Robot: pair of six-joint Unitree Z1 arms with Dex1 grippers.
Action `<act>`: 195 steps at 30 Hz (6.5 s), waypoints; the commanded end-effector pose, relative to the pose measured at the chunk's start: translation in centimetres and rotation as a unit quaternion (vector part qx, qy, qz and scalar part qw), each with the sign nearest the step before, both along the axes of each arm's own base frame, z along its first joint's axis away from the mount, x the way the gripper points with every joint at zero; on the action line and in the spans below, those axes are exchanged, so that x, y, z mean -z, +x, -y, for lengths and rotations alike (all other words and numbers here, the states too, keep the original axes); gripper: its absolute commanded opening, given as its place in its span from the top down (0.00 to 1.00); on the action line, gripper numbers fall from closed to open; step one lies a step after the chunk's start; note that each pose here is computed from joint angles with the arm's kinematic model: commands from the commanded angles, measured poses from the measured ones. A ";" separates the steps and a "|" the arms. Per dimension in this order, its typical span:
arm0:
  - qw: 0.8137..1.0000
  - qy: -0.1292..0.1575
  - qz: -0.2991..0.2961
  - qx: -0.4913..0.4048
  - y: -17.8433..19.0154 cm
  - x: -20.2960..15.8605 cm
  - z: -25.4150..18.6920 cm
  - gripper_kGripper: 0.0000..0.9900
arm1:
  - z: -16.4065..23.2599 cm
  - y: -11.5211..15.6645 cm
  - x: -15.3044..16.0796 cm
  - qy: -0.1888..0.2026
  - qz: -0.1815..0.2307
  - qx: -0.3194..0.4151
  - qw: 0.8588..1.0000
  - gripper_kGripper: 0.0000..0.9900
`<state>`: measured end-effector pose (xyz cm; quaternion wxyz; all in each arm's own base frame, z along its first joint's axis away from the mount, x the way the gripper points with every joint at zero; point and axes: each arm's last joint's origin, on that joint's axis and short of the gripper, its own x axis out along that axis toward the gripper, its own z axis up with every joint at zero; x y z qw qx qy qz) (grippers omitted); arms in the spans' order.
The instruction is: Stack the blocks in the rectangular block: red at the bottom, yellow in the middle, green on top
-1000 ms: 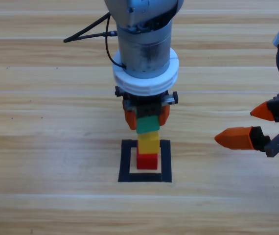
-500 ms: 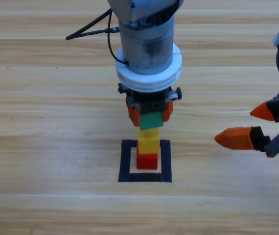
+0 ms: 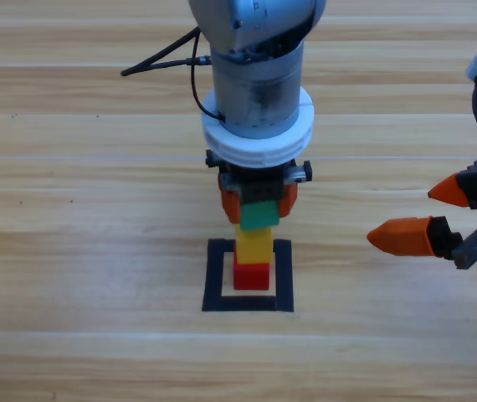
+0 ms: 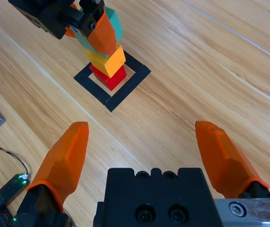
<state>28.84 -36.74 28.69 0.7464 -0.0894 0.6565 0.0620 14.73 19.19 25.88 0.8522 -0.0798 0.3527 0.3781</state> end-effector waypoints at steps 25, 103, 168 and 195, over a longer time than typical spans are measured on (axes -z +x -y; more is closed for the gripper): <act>0.998 0.046 -0.024 0.033 -0.5 3.6 1.2 0.93 | 1.4 -0.4 -0.1 0.006 0.006 0.005 1.000 0.00; 0.954 -0.002 0.279 0.111 -20.4 -4.2 -8.6 0.00 | 0.9 0.0 -0.1 0.001 0.008 0.008 1.000 0.00; 0.749 0.140 0.646 0.045 -30.1 12.7 -36.2 0.00 | 1.2 0.5 0.1 -0.008 0.020 0.030 0.999 0.00; 0.749 0.140 0.646 0.045 -30.1 12.7 -36.2 0.00 | 0.4 1.3 1.0 -0.027 0.012 0.031 0.999 0.00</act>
